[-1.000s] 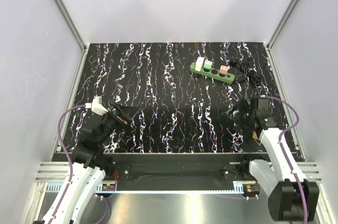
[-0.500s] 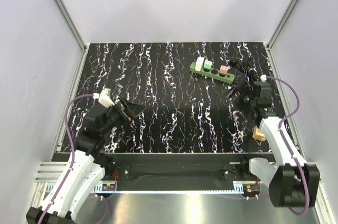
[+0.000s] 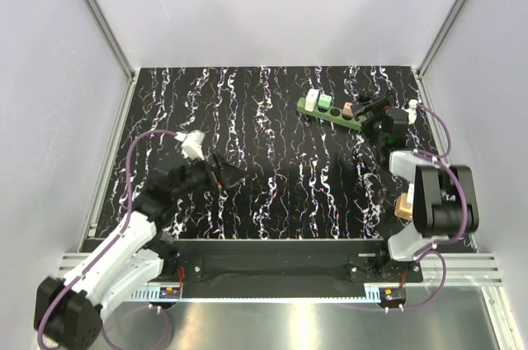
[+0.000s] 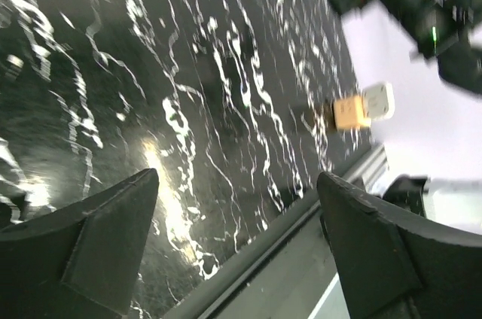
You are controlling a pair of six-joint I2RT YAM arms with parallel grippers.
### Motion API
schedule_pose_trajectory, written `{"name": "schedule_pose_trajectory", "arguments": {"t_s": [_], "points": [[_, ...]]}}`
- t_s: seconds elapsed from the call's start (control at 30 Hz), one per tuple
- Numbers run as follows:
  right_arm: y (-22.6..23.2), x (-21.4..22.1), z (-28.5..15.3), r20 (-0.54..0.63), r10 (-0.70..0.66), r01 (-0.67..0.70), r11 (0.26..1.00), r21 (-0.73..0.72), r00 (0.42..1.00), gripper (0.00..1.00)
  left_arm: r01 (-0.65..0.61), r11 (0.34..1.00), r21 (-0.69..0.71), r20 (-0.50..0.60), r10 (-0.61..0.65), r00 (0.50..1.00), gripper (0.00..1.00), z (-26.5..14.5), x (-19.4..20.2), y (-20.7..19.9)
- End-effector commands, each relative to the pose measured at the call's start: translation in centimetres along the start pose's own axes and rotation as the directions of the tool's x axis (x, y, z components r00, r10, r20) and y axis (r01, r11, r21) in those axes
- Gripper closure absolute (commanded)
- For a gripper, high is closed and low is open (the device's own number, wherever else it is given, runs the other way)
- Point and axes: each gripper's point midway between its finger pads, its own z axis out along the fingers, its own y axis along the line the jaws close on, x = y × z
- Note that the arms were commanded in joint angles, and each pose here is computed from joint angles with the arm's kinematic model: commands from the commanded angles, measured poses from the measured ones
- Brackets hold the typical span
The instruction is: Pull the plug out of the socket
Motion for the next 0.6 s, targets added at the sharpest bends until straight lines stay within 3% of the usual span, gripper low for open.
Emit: {"name": "schedule_pose_trajectory", "arguments": {"t_s": [0.0, 0.3, 0.43, 0.57], "points": [[3.9, -4.9, 2.0, 0.207, 0.078, -0.048, 0.988, -0.146, 0.975, 0.00, -0.060, 0.994, 0.093, 0.002, 0.060, 0.998, 0.11, 1.2, -0.3, -2.8], [1.8, -4.2, 3.0, 0.214, 0.041, -0.021, 0.995, -0.094, 0.976, 0.00, -0.154, 0.982, 0.112, -0.037, 0.159, 0.987, 0.15, 4.3, -0.6, -7.2], [0.4, -3.0, 3.3, 0.190, -0.016, 0.031, 0.997, -0.074, 0.982, 0.00, -0.223, 0.975, 0.025, -0.072, 0.224, 0.972, 0.16, 7.5, -0.3, -5.7], [0.5, -1.4, 4.7, 0.110, -0.060, 0.072, 0.992, -0.106, 0.992, 0.00, -0.304, 0.951, -0.052, -0.030, 0.303, 0.953, 0.16, 11.1, -3.7, -5.9]]}}
